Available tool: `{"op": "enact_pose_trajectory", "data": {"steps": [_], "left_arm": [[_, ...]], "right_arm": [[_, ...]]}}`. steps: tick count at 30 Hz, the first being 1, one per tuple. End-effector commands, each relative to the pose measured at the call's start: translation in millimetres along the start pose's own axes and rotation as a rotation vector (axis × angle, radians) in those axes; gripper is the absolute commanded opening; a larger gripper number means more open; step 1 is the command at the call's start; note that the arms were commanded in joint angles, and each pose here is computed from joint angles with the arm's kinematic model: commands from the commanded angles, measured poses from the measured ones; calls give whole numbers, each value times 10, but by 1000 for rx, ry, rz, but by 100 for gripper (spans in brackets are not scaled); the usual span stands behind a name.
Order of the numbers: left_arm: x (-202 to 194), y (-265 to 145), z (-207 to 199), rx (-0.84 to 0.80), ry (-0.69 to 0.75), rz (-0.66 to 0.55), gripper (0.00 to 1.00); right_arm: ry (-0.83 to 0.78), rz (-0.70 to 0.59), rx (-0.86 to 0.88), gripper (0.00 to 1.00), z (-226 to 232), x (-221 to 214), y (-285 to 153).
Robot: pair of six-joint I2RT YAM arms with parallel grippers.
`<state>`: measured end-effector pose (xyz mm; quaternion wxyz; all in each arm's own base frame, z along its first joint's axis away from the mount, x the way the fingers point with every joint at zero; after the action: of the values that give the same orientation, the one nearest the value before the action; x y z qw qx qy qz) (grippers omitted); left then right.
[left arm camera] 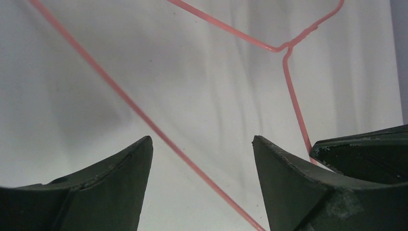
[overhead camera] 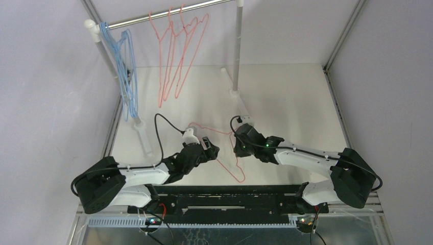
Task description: Organize the hangers
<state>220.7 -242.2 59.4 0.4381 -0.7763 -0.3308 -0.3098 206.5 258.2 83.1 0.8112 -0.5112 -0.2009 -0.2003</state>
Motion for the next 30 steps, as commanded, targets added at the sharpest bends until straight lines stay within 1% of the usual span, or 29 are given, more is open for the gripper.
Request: {"op": "enact_pose_trajectory", "data": {"steps": [1, 4, 14, 17, 19, 20, 22, 23, 24, 27, 30], "left_arm": [[156, 80, -326, -89, -39, -32, 81], [99, 95, -319, -91, -40, -16, 81], [132, 88, -322, -91, -38, -29, 80], [101, 111, -362, -104, -32, -11, 78], [91, 107, -357, -106, -25, -7, 78], [99, 97, -351, -104, -24, -10, 79], [121, 77, -324, -92, -19, -17, 79], [127, 70, -308, -83, -14, -16, 79], [131, 66, -291, -73, -13, -17, 79], [139, 59, -289, -68, -11, -15, 79], [140, 46, -288, -68, -12, -12, 79]], "right_arm": [[-2, -73, 79, 0, 287, 275, -134], [-4, -86, 86, 0, 318, 330, -176], [-5, -89, 119, 0, 436, 402, -231], [-8, -95, 101, 0, 398, 414, -248], [-7, -82, 60, 0, 297, 395, -223], [0, -63, 35, 4, 227, 366, -196], [-5, -38, -20, 26, 97, 308, -149], [-12, -28, -45, 35, 51, 267, -136], [-18, -18, -65, 39, 12, 230, -119], [-20, 21, -89, 46, -59, 90, -81], [-20, 65, -115, 48, -154, -70, -41]]}}
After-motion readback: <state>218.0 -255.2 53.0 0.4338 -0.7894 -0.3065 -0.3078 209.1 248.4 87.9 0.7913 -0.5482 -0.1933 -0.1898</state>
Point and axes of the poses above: each gripper's point midway between its finger pads, its own y axis out along the fingers, its own z axis along the line the jaws close on, x = y × z, the point moved 1 cm from there along -y, back along the fingers, and after that the axes turned 10 degrees about y, right-handed, at the moved point
